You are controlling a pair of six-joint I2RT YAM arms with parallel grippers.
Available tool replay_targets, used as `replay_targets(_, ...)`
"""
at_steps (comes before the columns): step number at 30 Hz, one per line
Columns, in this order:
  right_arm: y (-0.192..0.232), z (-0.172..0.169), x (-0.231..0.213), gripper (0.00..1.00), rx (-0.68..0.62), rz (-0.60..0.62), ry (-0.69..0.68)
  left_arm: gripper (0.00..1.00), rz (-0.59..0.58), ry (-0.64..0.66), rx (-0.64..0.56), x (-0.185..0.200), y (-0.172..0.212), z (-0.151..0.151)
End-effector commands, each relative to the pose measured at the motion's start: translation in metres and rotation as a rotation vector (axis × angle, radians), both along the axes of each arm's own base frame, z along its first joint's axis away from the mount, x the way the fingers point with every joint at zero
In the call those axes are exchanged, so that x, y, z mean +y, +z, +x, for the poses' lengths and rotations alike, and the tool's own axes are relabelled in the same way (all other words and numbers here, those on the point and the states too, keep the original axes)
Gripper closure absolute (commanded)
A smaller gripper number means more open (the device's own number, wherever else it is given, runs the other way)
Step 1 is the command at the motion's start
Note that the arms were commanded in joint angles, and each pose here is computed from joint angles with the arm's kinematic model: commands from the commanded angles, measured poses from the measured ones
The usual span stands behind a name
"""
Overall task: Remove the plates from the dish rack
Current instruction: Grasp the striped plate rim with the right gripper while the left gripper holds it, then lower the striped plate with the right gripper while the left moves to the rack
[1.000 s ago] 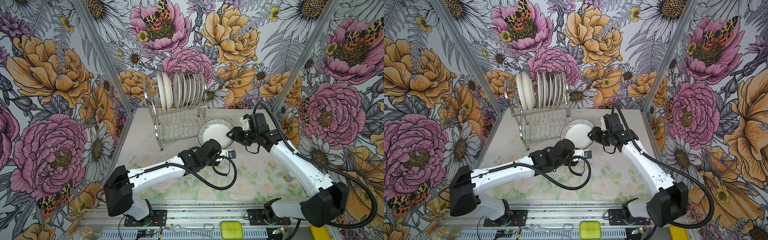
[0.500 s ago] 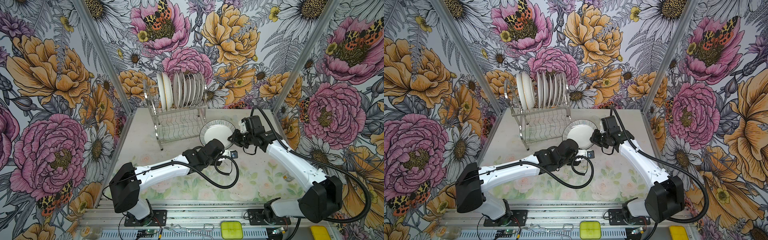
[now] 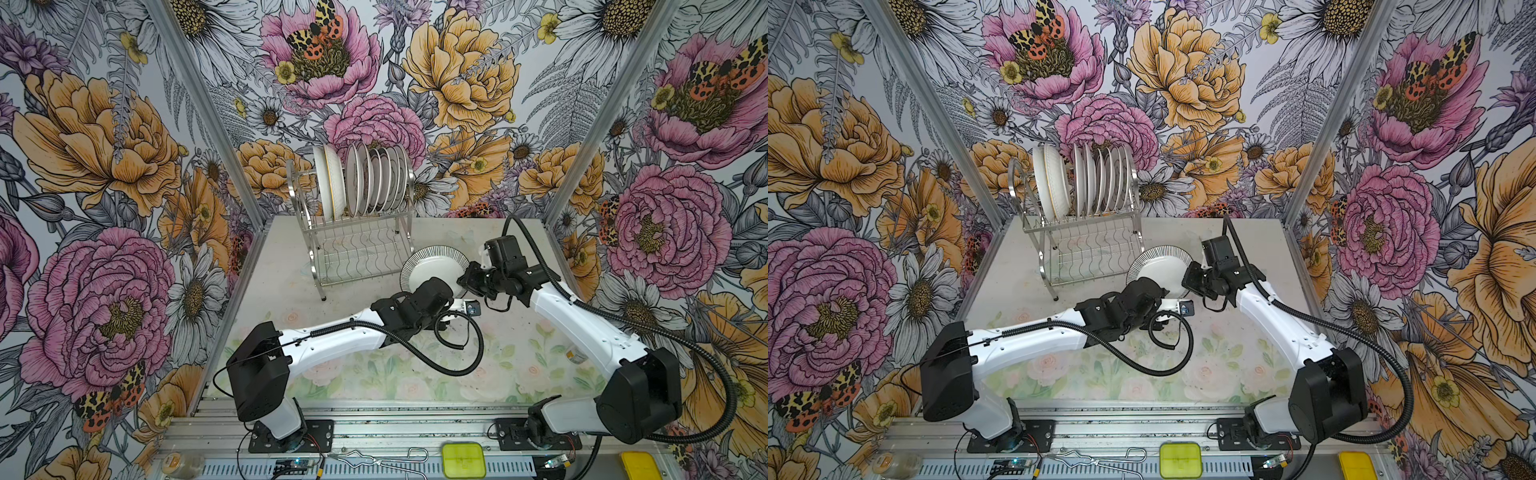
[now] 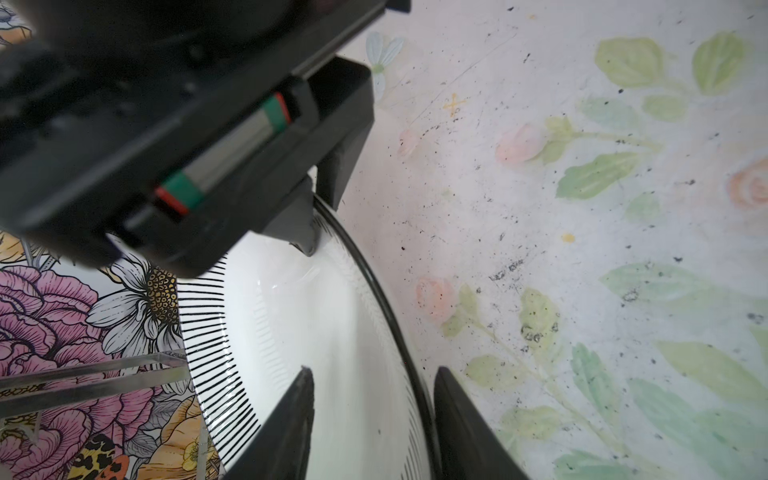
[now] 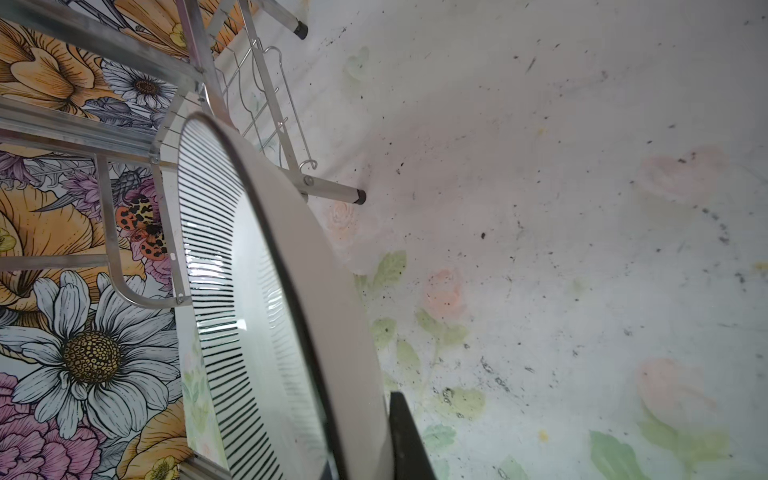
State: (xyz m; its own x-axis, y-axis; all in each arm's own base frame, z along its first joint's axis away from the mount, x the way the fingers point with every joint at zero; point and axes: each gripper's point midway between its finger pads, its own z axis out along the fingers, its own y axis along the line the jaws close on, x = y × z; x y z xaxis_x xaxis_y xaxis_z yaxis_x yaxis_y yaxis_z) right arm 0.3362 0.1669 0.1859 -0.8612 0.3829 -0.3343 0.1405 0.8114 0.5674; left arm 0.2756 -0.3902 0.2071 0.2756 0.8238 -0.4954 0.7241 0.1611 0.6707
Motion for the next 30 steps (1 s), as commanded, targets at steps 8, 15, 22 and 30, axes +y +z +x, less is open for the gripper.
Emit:
replay_targets(8, 0.020, -0.003, -0.021, 1.00, -0.100, -0.032, -0.023, 0.35, -0.328, 0.001, -0.140, -0.018, 0.097, 0.013)
replay_targets(15, 0.027, 0.002, -0.036, 1.00, -0.111, -0.008, -0.039, 0.20, -0.380, -0.064, -0.063, -0.016, 0.109, -0.002)
replay_targets(22, 0.031, 0.009, -0.060, 1.00, -0.125, -0.002, -0.086, 0.08, -0.433, -0.048, -0.039, -0.001, 0.123, 0.002)
replay_targets(30, 0.052, 0.034, -0.097, 1.00, -0.227, -0.020, -0.141, 0.01, -0.529, 0.059, -0.028, 0.038, 0.141, 0.017)
